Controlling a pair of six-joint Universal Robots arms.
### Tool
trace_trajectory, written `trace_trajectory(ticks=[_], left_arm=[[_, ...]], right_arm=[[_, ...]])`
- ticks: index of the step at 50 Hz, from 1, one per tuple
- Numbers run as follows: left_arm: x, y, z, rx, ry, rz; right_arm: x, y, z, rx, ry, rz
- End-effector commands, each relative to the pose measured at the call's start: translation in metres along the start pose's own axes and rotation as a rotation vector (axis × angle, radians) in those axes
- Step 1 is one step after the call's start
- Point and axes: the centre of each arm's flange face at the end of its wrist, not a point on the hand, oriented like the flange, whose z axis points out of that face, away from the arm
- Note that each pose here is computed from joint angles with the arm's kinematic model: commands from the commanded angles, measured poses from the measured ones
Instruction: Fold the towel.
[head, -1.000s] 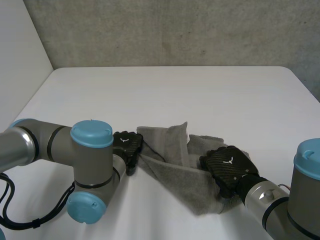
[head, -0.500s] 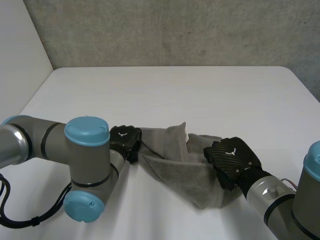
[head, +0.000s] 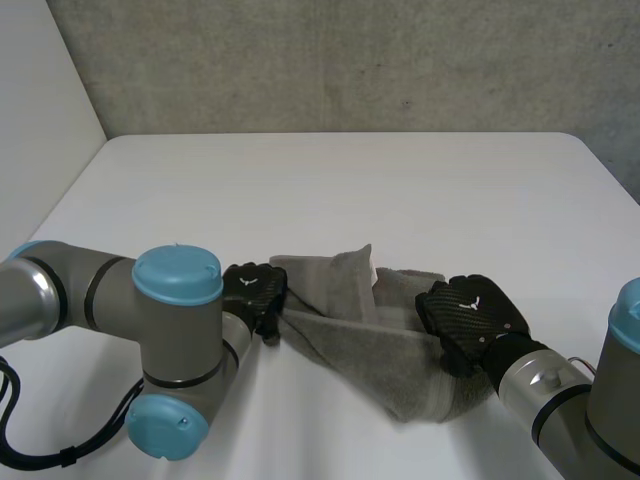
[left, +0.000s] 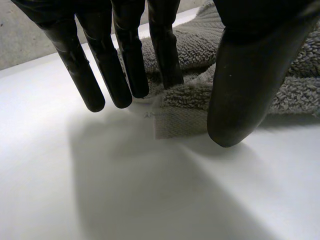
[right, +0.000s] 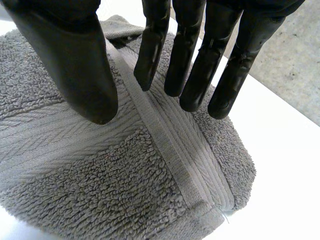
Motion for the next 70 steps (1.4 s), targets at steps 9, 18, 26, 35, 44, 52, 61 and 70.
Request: trace_trajectory(ticks=[9,18,26,35,44,52,61,70], left_arm=[[0.000,0.002,0.003,-0.002,-0.001,0.001],[-0.004,-0.022,0.000,0.059,-0.013,-0.002],[-0.043,-0.104,0.005,0.286,-0.112,-0.040],[-0.140,-0.244,-0.016,0.671,-0.341,-0.076],[-0.171,-0.268,-0.049,0.762,-0.368,-0.206],[-0.157,-0.189,-0.036,0.497,-0.300,-0.257],[-0.133,-0.093,-0.033,0.208,-0.173,-0.272],[-0.143,-0.049,-0.024,0.120,-0.215,-0.297]], right_arm=[[-0.005,0.006,0.001,-0.021,-0.022,0.000],[-0.001,-0.007,0.006,0.026,-0.017,-0.012],[0.048,-0.110,0.029,0.341,0.138,-0.051],[0.167,-0.245,0.009,0.770,0.538,0.139],[0.168,-0.208,0.040,0.521,0.403,0.190],[0.116,-0.125,0.058,0.127,0.160,0.199],[0.086,-0.081,0.048,0.040,0.037,0.140],[0.065,-0.047,0.047,-0.051,-0.006,0.080]])
